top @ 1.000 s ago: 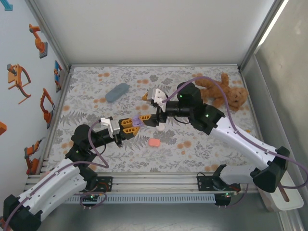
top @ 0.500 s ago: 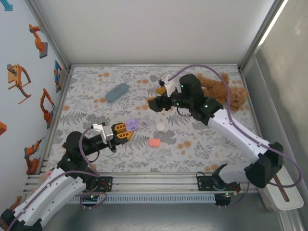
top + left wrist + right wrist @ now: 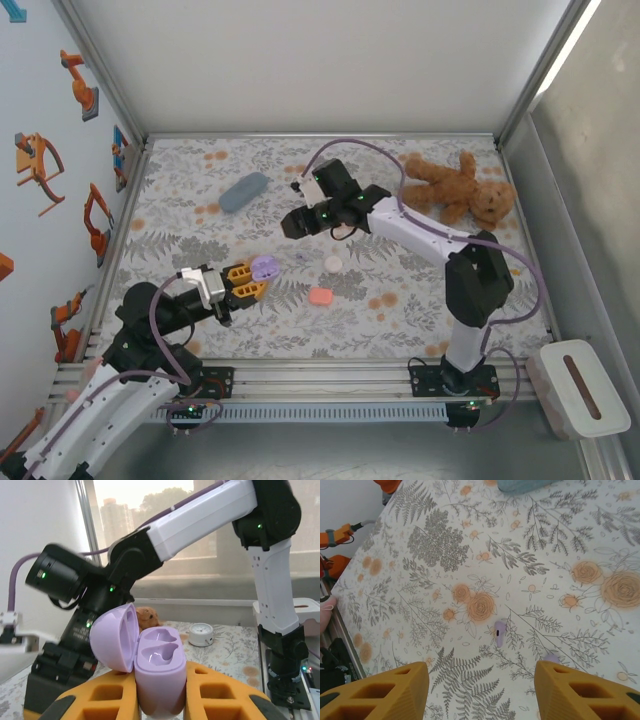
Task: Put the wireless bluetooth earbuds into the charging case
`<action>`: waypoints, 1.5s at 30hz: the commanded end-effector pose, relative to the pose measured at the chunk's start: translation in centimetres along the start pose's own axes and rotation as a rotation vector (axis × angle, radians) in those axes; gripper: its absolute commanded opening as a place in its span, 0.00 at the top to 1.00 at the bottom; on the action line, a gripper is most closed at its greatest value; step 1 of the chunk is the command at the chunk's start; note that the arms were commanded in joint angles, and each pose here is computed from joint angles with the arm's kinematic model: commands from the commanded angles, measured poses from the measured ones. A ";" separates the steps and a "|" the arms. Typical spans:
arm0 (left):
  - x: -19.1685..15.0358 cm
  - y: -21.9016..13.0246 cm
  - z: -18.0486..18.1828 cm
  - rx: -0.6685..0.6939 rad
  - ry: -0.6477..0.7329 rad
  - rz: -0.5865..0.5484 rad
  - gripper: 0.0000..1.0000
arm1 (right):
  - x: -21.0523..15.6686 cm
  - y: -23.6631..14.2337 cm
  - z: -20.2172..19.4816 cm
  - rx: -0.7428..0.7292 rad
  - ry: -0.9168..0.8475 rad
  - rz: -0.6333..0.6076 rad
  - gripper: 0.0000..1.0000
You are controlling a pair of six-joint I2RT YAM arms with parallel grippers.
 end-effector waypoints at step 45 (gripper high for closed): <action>2.2 -0.6 -0.8 -0.009 0.072 -0.033 0.92 | -5.8 15.5 0.1 -0.206 -0.104 0.478 0.62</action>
Point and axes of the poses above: each hand's point on the last joint's axis, 136 mm out from that joint toward the fingers, its own y axis out along the fingers, its own z axis along the line the jaws close on, x = y × z, the point moved 6 cm from there along -y, back along the fingers, and after that the axes turned 14 degrees about -y, right-handed, at the moved point
